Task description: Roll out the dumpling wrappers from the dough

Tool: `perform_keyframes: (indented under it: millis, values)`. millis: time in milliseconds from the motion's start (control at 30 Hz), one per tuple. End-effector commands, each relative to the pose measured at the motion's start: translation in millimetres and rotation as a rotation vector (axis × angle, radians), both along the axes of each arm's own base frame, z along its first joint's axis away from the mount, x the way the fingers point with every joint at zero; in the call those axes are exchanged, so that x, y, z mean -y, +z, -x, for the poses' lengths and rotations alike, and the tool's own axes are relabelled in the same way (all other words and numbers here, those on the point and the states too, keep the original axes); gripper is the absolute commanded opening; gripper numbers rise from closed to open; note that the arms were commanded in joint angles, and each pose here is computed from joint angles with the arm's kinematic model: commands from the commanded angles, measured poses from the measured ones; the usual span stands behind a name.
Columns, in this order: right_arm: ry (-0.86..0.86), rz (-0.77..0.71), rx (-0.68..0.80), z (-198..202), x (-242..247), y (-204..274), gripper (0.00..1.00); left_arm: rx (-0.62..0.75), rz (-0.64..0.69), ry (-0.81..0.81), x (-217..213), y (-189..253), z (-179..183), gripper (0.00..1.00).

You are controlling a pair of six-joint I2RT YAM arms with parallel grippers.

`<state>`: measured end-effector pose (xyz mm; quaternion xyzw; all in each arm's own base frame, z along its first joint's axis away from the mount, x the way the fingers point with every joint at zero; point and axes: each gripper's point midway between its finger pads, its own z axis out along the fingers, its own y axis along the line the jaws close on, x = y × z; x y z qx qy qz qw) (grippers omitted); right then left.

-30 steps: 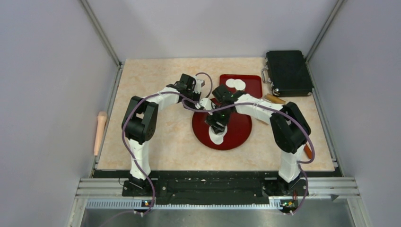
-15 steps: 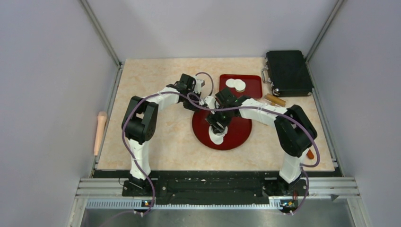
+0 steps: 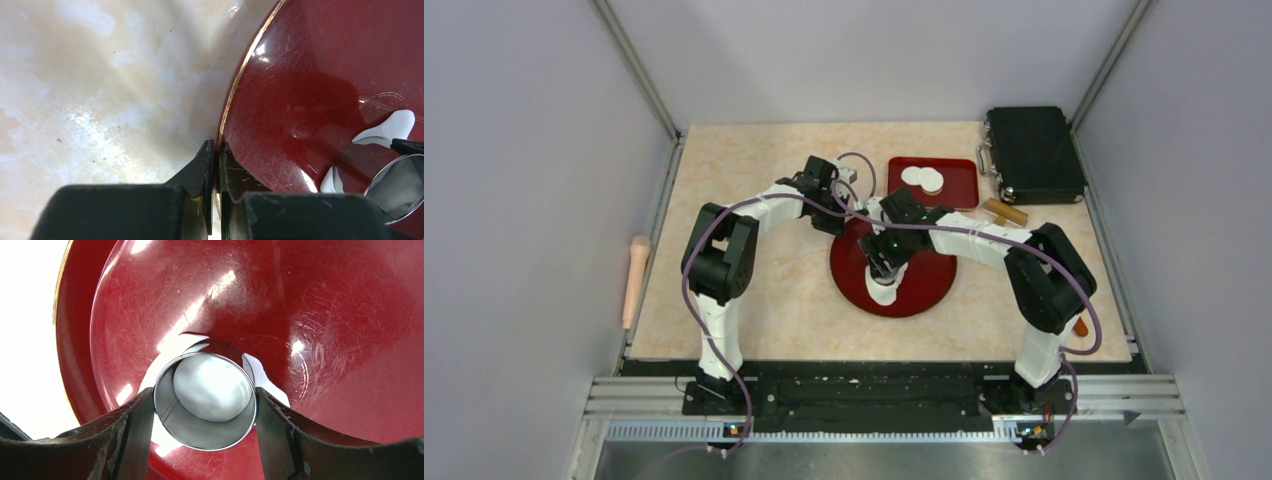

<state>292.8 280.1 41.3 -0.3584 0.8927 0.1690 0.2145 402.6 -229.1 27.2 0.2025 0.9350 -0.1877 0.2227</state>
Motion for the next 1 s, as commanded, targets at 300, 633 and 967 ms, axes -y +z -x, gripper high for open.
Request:
perform_keyframes:
  millis: [300,633,967]
  values:
    - [-0.079,0.158,-0.158,32.0,32.7,-51.9,0.31,0.076,-0.088,0.068,-23.9,7.9,-15.7,0.00]
    - [0.177,0.249,-0.157,30.2,47.7,-42.5,0.43,0.078,-0.080,0.065,-23.2,9.9,-15.0,0.00]
    - [0.272,0.253,-0.250,23.8,51.2,-48.1,0.44,0.088,-0.074,0.064,-23.7,14.2,-14.1,0.00]
